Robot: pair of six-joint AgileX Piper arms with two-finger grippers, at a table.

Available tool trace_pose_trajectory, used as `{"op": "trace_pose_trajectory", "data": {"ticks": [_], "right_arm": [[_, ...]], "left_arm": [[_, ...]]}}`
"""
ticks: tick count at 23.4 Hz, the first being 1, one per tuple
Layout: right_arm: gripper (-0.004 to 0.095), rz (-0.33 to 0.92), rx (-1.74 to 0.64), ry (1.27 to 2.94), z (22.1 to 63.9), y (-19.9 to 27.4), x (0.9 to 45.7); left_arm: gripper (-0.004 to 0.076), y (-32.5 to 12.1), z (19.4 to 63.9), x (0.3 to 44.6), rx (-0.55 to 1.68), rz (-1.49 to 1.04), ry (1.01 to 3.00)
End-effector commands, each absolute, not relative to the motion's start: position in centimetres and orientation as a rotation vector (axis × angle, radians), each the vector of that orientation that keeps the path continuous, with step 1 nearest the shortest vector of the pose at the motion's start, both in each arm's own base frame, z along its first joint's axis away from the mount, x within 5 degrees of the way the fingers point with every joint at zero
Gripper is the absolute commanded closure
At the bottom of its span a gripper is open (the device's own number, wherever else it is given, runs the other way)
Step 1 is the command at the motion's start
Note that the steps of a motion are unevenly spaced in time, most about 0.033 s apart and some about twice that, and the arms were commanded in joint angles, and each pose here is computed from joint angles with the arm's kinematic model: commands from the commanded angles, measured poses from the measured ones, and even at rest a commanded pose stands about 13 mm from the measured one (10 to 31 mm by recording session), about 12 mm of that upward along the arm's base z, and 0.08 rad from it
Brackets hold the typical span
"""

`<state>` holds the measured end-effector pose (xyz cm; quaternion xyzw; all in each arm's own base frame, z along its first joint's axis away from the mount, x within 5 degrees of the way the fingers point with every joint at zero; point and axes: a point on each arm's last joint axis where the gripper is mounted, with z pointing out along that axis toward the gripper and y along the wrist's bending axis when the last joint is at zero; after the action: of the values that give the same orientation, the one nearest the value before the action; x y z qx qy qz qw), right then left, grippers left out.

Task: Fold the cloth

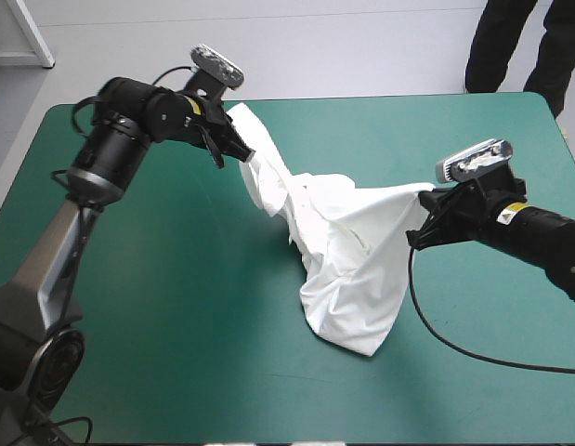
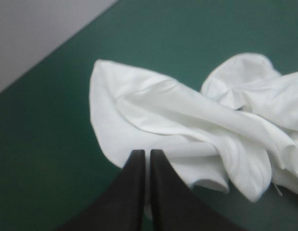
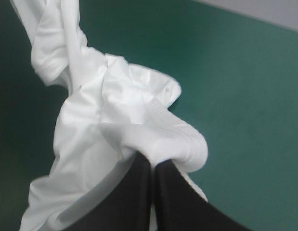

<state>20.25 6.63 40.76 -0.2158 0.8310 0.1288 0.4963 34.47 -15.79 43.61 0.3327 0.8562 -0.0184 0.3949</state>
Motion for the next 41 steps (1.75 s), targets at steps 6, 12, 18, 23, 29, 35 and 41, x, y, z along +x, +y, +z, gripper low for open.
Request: {"op": "trace_pose_trajectory", "data": {"ticks": [6,12,18,23,29,35,41], "right_arm": [[0.0921,0.190,-0.523,1.455,55.2,5.1,13.1],[0.0921,0.084,-0.596,1.194,62.2,4.0,5.8],[0.0921,0.032,-0.594,1.019,65.7,2.8,-0.5],[0.0921,-0.009,-0.535,1.024,66.2,1.8,-2.2],[0.0921,-0.014,-0.494,1.393,63.0,2.1,4.5],[0.0921,0.037,-0.534,1.692,55.2,4.2,14.8],[0.0921,0.028,-0.527,1.895,44.8,5.8,24.9]], "left_arm": [[0.0705,-8.5,59.6,20.2,0.588,-0.010,1.654],[0.0705,-3.9,65.2,9.9,0.468,-0.046,1.338],[0.0705,-0.9,67.4,2.8,0.408,-0.073,1.132],[0.0705,0.1,67.7,1.8,0.375,-0.016,1.105],[0.0705,0.2,65.6,6.4,0.294,0.185,1.340],[0.0705,-3.1,58.7,16.4,0.356,0.363,1.657],[0.0705,-6.2,46.4,28.8,0.433,0.453,1.903]]}}
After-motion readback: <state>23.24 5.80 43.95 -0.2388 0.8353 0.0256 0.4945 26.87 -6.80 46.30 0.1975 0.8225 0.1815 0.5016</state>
